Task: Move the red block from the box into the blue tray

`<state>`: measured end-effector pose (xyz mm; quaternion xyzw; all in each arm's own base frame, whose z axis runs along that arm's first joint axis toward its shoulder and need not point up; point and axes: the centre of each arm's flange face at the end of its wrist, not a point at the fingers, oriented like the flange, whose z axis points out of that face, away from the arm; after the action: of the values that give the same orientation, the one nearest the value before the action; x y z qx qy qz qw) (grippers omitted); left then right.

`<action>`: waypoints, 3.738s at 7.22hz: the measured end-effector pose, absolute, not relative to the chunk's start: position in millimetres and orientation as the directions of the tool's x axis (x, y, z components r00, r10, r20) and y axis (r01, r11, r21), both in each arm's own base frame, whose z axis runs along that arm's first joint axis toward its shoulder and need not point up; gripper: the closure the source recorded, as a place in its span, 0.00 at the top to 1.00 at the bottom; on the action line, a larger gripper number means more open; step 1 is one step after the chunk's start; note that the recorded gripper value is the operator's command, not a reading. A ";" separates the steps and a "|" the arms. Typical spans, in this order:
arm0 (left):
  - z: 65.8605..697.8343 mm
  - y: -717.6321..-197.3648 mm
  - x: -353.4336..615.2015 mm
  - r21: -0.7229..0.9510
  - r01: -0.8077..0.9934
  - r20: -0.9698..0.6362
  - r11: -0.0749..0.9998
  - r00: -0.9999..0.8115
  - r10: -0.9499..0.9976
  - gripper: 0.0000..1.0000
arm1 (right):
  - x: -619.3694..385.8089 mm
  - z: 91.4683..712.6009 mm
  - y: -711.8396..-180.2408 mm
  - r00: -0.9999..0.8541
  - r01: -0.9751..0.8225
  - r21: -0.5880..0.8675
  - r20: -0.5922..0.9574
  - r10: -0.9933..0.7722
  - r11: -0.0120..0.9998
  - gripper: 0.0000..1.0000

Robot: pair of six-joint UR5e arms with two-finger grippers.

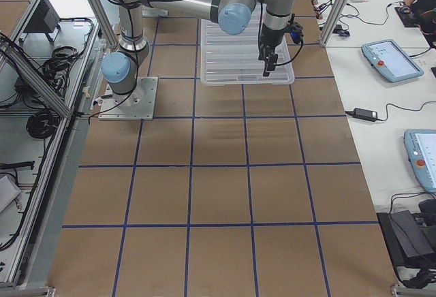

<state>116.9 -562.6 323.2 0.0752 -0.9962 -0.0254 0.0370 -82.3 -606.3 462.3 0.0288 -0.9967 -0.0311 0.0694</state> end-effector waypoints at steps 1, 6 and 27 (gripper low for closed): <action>301.1 -559.9 134.6 0.063 -0.153 0.075 0.986 -0.985 -0.158 0.09 | -92.9 457.2 -607.9 -0.989 -0.040 0.070 0.136 -0.049 0.997 1.00; 199.0 -555.5 144.0 0.109 -0.152 0.098 0.982 -0.982 -0.163 0.52 | -128.3 442.6 -609.5 -0.991 0.010 0.081 0.131 -0.001 0.997 1.00; 478.8 -505.0 -105.2 -0.067 -0.097 -0.017 0.993 -0.995 -0.098 1.00 | -104.5 353.7 -598.4 -0.997 0.042 0.210 0.071 0.028 0.977 1.00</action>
<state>-105.2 -505.0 478.8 0.0487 -0.9982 0.0329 -0.0100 -104.5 -598.4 353.7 -0.0176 -0.9936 -0.1063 0.0340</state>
